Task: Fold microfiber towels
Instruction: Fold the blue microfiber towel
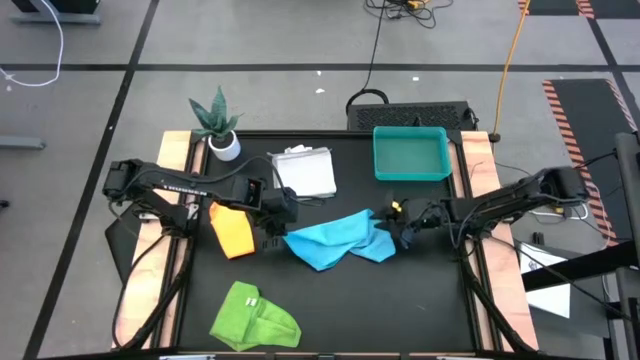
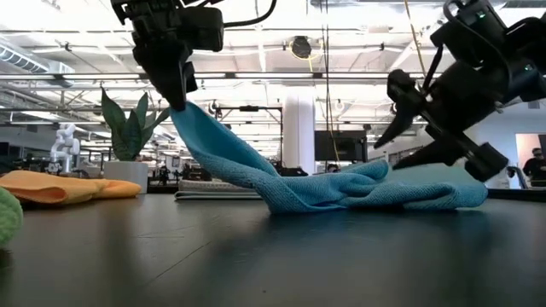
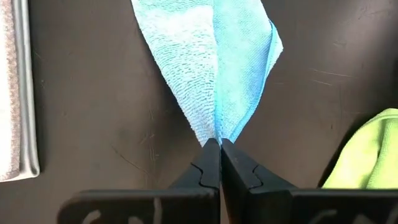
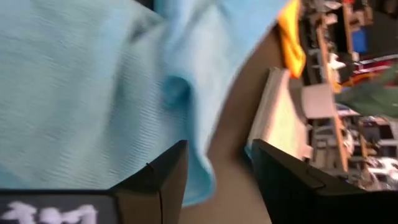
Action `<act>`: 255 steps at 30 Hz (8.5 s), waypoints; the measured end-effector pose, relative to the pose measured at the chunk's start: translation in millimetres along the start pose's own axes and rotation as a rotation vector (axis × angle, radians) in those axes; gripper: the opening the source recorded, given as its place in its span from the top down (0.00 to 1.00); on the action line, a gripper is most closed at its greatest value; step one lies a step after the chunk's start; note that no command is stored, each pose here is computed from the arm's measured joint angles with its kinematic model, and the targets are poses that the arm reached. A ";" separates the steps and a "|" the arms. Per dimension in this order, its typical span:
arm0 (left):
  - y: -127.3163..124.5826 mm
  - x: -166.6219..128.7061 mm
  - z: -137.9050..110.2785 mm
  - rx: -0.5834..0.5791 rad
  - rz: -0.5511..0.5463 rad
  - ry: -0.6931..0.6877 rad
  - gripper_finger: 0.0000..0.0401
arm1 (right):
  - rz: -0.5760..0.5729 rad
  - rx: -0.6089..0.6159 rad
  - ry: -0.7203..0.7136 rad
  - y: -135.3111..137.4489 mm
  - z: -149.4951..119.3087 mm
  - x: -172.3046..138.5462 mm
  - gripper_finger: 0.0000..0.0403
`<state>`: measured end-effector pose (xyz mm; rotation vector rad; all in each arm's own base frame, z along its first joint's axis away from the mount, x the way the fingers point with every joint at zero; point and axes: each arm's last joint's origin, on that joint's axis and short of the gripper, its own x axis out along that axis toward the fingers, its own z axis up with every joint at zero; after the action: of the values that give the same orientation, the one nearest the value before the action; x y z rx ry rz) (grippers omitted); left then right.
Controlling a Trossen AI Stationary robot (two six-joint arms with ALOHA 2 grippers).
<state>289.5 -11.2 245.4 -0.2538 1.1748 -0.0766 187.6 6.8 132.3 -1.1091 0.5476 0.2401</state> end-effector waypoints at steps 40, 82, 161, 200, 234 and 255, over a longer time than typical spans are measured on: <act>-3.0 -11.9 0.7 -0.019 -0.036 -0.057 1.00 | -0.108 0.961 -0.248 -55.8 58.9 9.9 0.99; -39.4 60.8 17.8 -0.116 -0.253 -0.175 1.00 | 0.410 1.761 -0.142 38.3 -16.6 -40.9 0.70; -4.2 -145.7 -16.7 -0.085 -0.249 -0.860 1.00 | -0.158 1.400 -0.410 -191.8 77.1 -146.8 1.00; -169.7 41.7 -45.0 -0.232 -0.340 -0.443 1.00 | 0.573 1.508 -0.410 39.0 98.4 -78.4 1.00; -47.5 59.4 -17.8 -0.278 0.089 -0.151 1.00 | -0.074 1.912 -0.084 13.2 37.9 -28.2 1.00; -16.3 56.0 -11.7 -0.291 0.018 -0.067 0.89 | -0.055 1.909 0.022 11.8 19.3 -6.4 1.00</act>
<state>301.5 -39.5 194.5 -0.4985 1.1195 0.1191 182.7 29.7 132.9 0.7323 0.4879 -0.3489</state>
